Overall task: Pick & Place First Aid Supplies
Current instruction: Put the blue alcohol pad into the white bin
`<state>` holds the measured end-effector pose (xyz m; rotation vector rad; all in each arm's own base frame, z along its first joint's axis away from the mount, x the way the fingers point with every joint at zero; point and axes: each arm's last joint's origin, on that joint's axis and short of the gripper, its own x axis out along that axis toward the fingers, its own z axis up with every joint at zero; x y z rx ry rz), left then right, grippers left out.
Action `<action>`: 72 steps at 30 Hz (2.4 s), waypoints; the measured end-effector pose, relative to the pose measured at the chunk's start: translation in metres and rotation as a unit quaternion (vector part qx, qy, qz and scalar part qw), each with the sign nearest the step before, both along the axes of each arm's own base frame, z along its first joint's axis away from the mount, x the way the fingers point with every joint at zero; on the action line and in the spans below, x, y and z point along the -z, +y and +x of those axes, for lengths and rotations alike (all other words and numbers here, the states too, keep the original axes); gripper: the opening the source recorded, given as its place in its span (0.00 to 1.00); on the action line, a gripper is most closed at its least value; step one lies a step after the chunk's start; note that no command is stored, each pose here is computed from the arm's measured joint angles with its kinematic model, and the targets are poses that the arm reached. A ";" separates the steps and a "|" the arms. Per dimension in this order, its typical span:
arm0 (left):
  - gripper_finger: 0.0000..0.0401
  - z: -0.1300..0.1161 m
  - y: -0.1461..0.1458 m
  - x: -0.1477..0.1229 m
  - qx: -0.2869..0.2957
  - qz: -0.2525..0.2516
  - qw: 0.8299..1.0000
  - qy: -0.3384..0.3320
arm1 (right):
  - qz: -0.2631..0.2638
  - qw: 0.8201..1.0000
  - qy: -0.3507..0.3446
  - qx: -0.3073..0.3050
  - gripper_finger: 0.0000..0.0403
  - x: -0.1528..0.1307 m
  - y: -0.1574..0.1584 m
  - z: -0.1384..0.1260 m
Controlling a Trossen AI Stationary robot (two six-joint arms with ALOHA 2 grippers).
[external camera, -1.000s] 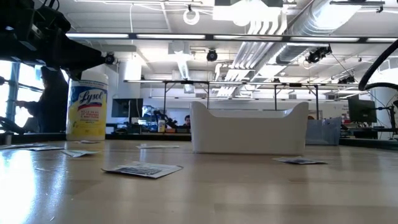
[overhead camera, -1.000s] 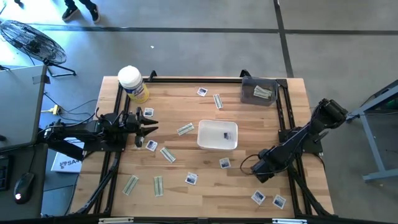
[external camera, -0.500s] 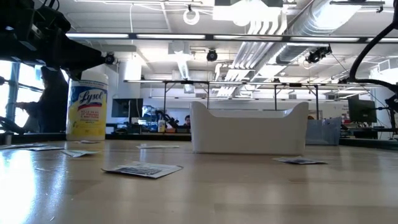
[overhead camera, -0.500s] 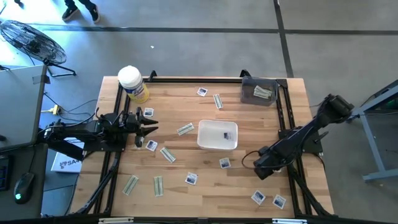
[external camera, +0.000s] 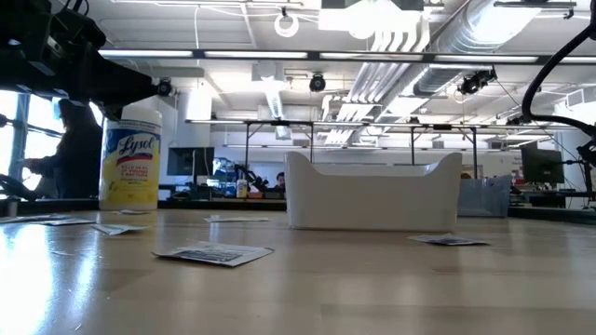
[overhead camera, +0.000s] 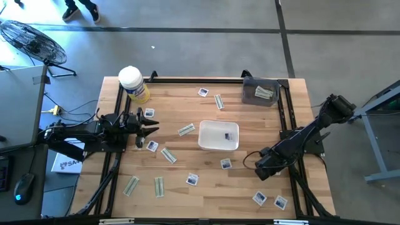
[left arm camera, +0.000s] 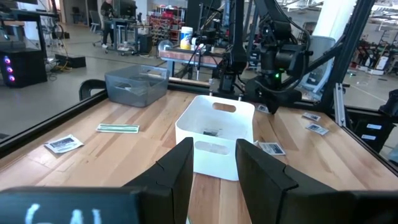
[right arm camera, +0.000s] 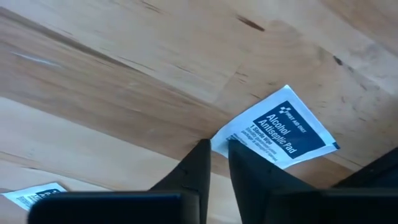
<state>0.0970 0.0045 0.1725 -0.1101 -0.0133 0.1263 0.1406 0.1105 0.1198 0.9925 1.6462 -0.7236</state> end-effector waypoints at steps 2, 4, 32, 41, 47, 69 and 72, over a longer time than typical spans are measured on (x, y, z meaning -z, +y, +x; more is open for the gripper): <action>0.30 0.000 0.000 0.000 0.000 0.000 1.000 0.000 | -0.001 1.000 -0.001 0.000 0.09 0.000 0.000 0.000; 0.30 0.000 0.000 0.000 0.000 0.000 1.000 0.000 | -0.002 1.000 -0.001 0.000 0.08 0.000 0.000 0.000; 0.30 0.000 0.000 0.000 0.000 0.000 1.000 0.000 | -0.087 0.995 -0.026 -0.032 0.00 -0.056 0.010 0.022; 0.30 0.000 0.000 0.000 0.000 0.000 1.000 0.000 | -0.145 0.984 -0.086 -0.061 0.00 -0.109 0.014 0.053; 0.30 0.000 0.000 0.000 0.000 0.000 1.000 0.000 | -0.177 0.973 -0.114 -0.100 0.00 -0.134 -0.002 0.098; 0.30 0.000 0.000 0.000 0.000 0.000 1.000 0.000 | -0.169 0.978 -0.076 -0.099 0.00 -0.079 -0.102 0.215; 0.30 0.000 0.000 0.000 0.000 0.000 1.000 0.000 | -0.169 0.978 -0.067 -0.098 0.00 -0.069 -0.104 0.216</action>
